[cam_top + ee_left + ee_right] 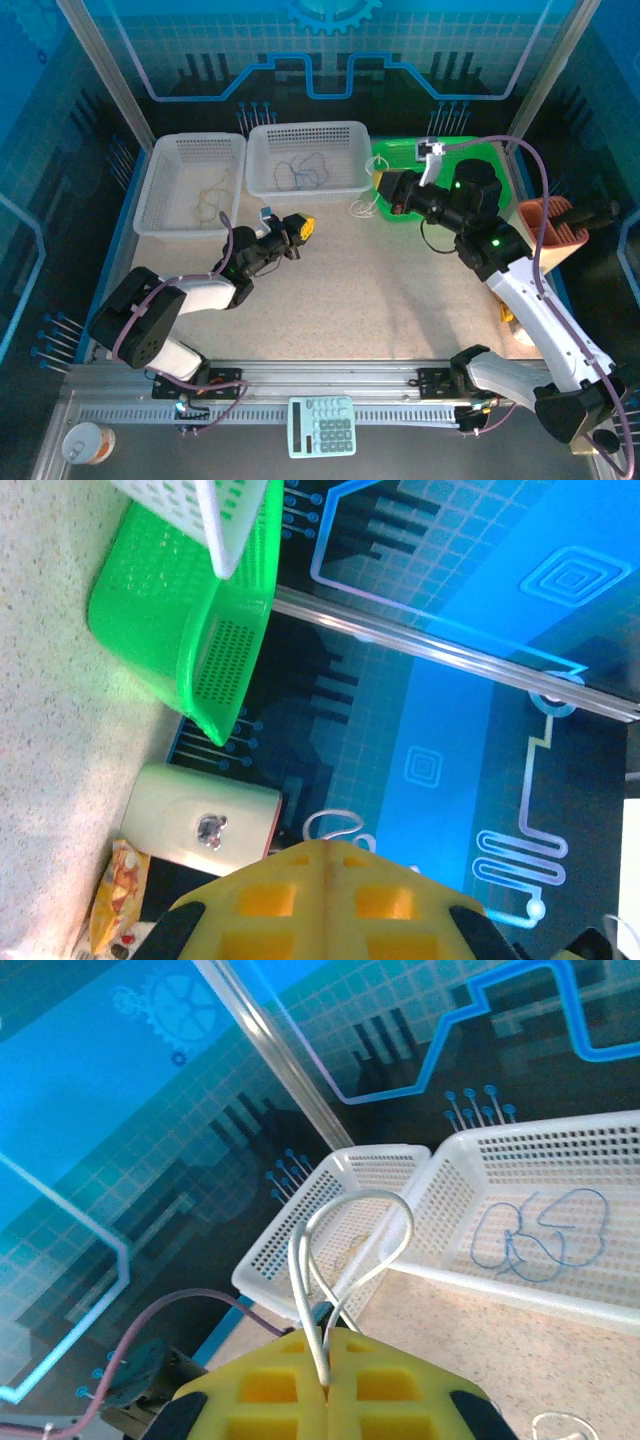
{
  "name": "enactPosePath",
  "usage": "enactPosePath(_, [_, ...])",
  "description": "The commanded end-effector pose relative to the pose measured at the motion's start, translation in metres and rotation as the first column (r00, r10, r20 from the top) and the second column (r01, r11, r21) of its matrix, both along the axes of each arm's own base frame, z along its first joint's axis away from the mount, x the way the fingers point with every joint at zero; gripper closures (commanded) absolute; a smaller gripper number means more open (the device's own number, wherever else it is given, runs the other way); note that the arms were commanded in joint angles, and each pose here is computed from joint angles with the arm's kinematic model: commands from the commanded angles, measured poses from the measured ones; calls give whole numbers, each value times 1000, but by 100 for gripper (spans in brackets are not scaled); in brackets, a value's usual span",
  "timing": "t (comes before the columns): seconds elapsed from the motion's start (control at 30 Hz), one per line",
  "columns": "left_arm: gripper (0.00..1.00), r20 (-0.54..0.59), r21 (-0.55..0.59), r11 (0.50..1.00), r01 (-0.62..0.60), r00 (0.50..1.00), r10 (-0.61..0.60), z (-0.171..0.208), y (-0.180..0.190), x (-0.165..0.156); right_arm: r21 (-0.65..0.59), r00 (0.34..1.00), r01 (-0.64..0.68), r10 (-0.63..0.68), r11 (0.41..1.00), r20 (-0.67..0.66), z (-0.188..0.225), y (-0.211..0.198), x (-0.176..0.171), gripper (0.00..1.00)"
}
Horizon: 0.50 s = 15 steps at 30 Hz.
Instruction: Untangle the cables
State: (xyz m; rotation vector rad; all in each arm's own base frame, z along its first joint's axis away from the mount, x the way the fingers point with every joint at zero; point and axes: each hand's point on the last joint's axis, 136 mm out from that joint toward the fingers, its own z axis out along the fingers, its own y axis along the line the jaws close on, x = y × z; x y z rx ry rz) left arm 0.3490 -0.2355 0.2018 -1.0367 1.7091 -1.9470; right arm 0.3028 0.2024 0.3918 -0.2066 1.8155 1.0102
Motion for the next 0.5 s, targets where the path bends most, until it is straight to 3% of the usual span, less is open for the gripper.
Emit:
enactPosePath(0.0, [100, 112, -18, 1000, -21, 993, 23, 32, 10, -2, 6, 999, 5, -5, 1000, -40, -11, -7, -1, 100])
enactPosePath(0.03, [100, 114, -9, 1000, -11, 993, 12, 34, 8, -3, 8, 999, 4, -4, 1000, -42, -11, -7, -1, 100])
enactPosePath(0.17, [59, 111, 35, 999, 30, 993, -34, 39, 0, -5, 23, 998, -42, 43, 999, -47, -9, 1, -2, 100])
enactPosePath(0.2, [52, 125, 40, 999, 36, 991, -41, 43, -1, -6, 24, 997, -57, 58, 998, -51, -9, 4, -2, 100])
enactPosePath(0.33, [43, 228, 122, 989, 78, 968, -104, 71, -10, -12, 8, 994, -88, 88, 996, -68, -15, 15, 0, 100])
enactPosePath(0.4, [39, 296, 249, 963, 105, 938, -178, 87, -15, -19, 2, 993, -92, 92, 996, -76, -18, 18, 2, 100])
enactPosePath(0.47, [35, 357, 410, 905, 111, 894, -271, 99, -19, -30, -2, 992, -93, 93, 996, -83, -21, 20, 4, 100])
